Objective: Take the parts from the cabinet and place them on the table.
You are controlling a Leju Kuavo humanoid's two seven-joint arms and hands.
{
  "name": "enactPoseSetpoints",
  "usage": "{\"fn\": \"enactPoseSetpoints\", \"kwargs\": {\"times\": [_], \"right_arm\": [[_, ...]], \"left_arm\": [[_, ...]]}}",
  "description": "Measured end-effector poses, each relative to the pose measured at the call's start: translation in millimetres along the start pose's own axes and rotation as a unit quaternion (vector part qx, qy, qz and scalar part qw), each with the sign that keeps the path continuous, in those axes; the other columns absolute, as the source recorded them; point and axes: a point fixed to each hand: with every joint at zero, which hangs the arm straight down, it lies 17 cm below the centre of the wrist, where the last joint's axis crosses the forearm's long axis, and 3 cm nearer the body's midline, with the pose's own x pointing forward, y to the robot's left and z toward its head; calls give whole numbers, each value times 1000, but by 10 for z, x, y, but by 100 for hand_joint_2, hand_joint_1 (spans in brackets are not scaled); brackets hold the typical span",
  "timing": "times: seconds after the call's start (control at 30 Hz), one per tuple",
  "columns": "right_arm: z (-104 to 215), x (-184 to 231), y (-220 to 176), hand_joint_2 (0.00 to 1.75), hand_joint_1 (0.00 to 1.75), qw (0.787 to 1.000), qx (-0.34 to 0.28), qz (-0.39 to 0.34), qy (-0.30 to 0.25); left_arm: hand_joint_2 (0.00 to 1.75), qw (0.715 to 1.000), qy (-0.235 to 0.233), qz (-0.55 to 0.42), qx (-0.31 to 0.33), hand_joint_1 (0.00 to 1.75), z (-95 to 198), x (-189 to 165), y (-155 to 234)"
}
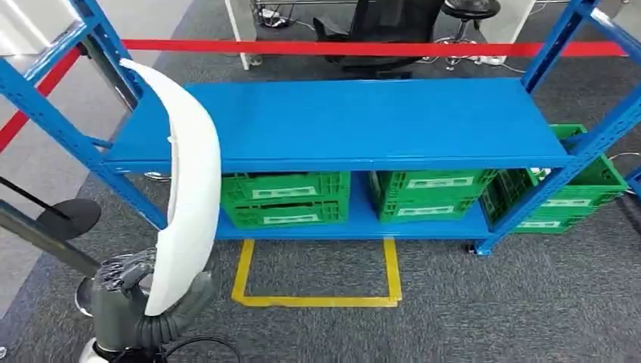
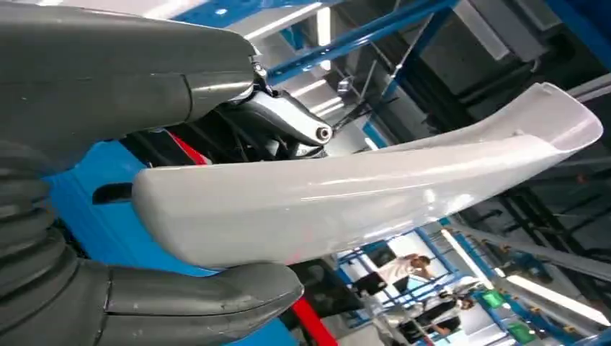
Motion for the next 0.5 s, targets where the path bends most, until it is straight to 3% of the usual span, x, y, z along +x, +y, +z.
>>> {"fn": "enactPoseSetpoints", "kwargs": {"times": [0.5], "right_arm": [[2, -33, 13, 175, 0, 1000, 0, -10, 4]], "left_arm": [[175, 1000, 16, 8, 7, 175, -29, -60, -45]]}}
